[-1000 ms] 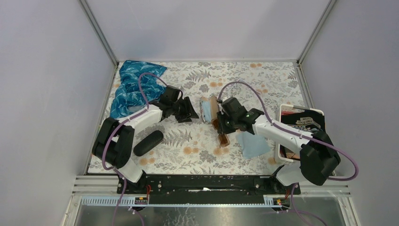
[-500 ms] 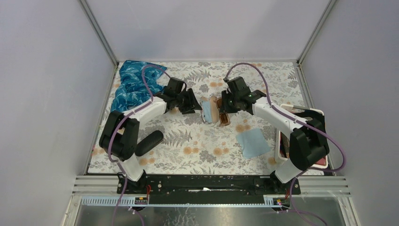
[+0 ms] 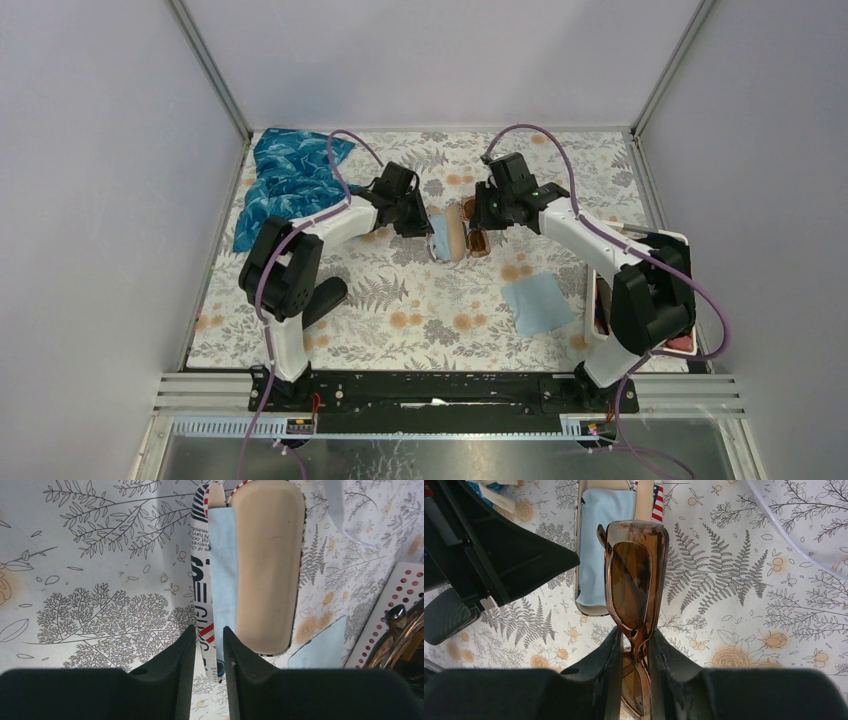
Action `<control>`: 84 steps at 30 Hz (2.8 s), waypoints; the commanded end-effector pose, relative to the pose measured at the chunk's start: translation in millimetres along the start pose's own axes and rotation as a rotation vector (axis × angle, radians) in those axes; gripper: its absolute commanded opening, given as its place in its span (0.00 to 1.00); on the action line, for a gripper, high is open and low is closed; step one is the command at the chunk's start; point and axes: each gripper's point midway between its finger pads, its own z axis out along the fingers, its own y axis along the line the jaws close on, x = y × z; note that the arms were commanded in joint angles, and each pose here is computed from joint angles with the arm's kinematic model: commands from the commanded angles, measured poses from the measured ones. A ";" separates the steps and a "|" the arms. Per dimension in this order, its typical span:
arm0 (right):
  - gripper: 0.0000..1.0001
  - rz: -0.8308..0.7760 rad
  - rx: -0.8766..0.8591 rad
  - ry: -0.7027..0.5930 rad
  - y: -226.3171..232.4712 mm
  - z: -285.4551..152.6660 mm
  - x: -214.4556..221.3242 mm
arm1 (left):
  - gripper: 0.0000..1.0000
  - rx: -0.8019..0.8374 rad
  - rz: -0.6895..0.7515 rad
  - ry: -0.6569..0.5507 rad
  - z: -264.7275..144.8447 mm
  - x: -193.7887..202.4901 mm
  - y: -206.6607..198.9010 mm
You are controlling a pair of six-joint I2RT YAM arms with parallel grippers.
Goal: Organize the sunglasses
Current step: Adjust the sunglasses case at the center of the board, then place the sunglasses in the sunglasses case.
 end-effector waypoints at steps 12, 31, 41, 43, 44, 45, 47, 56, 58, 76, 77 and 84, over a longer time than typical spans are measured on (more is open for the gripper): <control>0.20 0.057 -0.120 -0.012 30.1 18.4 -30.3 | 0.13 -0.036 0.019 0.046 16.4 13.1 14.5; 0.22 0.190 -0.064 0.014 46.4 56.7 -30.6 | 0.07 0.041 -0.005 0.108 23.5 31.1 9.2; 0.22 0.109 0.031 0.038 43.9 65.3 -12.2 | 0.07 0.070 -0.021 0.109 20.4 34.2 5.9; 0.22 0.076 0.057 0.040 44.4 66.1 -10.7 | 0.07 0.072 -0.021 0.112 21.2 34.8 5.8; 0.22 0.049 0.072 0.034 45.5 65.8 -12.7 | 0.07 0.074 -0.020 0.112 21.3 34.4 4.9; 0.22 0.029 0.083 0.037 45.7 66.3 -12.4 | 0.07 0.074 -0.021 0.112 21.3 34.4 5.2; 0.22 -0.007 0.107 0.036 45.7 65.9 -12.7 | 0.08 0.075 -0.018 0.112 20.9 34.5 4.8; 0.22 -0.129 0.123 0.066 51.1 65.4 -6.0 | 0.08 0.086 -0.009 0.107 19.0 31.4 0.7; 0.22 -0.147 0.116 0.075 53.5 65.1 -2.9 | 0.08 0.087 -0.009 0.108 19.3 31.1 0.8; 0.23 -0.224 0.180 0.128 45.8 86.8 11.3 | 0.08 0.103 -0.008 0.117 18.2 30.0 -0.7; 0.23 -0.229 0.186 0.127 44.4 87.5 11.2 | 0.08 0.103 -0.007 0.116 18.0 30.0 -0.8; 0.24 -0.262 0.203 0.121 40.9 88.9 7.6 | 0.08 0.105 -0.007 0.118 17.8 29.6 -0.9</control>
